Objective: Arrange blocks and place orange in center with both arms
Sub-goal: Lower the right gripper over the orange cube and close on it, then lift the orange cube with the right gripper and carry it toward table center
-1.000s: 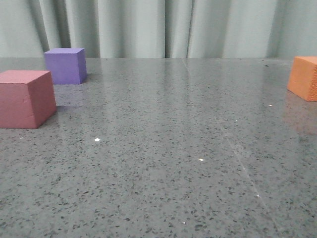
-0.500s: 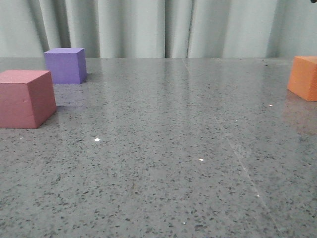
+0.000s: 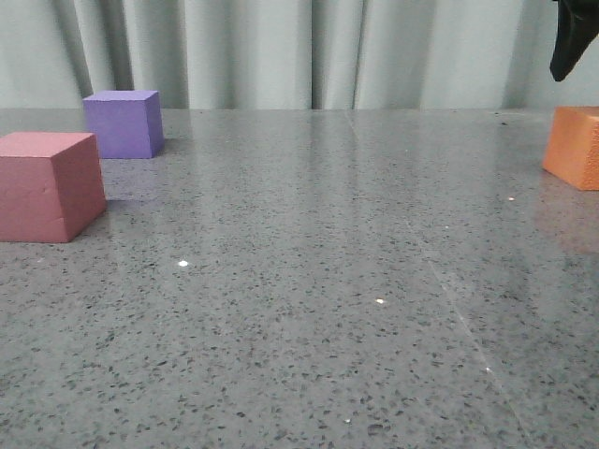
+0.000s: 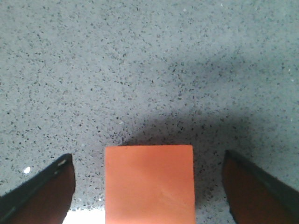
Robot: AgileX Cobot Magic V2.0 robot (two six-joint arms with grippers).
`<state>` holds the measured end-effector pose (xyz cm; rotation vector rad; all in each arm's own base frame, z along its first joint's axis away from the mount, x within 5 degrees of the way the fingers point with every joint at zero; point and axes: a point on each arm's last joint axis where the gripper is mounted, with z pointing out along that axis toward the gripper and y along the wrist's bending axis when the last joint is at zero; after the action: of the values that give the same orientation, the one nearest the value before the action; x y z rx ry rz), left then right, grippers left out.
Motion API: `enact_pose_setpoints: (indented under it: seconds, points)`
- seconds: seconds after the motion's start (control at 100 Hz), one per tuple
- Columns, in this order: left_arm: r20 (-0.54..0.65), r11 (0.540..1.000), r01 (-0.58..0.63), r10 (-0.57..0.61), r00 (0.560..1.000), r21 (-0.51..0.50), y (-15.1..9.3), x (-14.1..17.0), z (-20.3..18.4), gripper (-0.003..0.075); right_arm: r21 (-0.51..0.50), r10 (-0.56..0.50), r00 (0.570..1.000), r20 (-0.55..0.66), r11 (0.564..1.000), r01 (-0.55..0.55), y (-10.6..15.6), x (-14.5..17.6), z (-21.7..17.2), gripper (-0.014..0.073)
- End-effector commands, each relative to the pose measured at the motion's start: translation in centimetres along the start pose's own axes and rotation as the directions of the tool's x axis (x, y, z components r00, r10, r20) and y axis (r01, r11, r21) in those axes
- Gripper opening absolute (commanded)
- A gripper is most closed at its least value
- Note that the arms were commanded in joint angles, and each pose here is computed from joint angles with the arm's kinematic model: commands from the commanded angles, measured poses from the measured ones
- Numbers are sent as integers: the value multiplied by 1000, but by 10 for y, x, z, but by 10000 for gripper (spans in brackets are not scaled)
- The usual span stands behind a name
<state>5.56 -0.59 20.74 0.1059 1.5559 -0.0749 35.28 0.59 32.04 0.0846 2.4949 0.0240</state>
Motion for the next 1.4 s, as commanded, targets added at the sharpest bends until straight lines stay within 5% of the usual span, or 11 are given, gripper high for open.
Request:
enact_pose_setpoints:
  seconds: [0.0,0.88,1.15,1.39]
  points:
    - [51,1000,10,-10,999,13,-1,10,0,-19,1,-13,992,122,1000,13,-2,-15,-25,631]
    - [51,1000,10,-10,999,13,-1,10,0,-19,16,-21,996,-91,1000,23,-2,0,33,625]
    - [51,1000,10,-10,999,13,-1,10,0,-19,19,-20,992,-125,1000,23,-2,2,34,283]
    - [51,1000,10,-10,999,13,-1,10,0,-19,4,-13,986,-166,1000,14,3,-9,13,266]
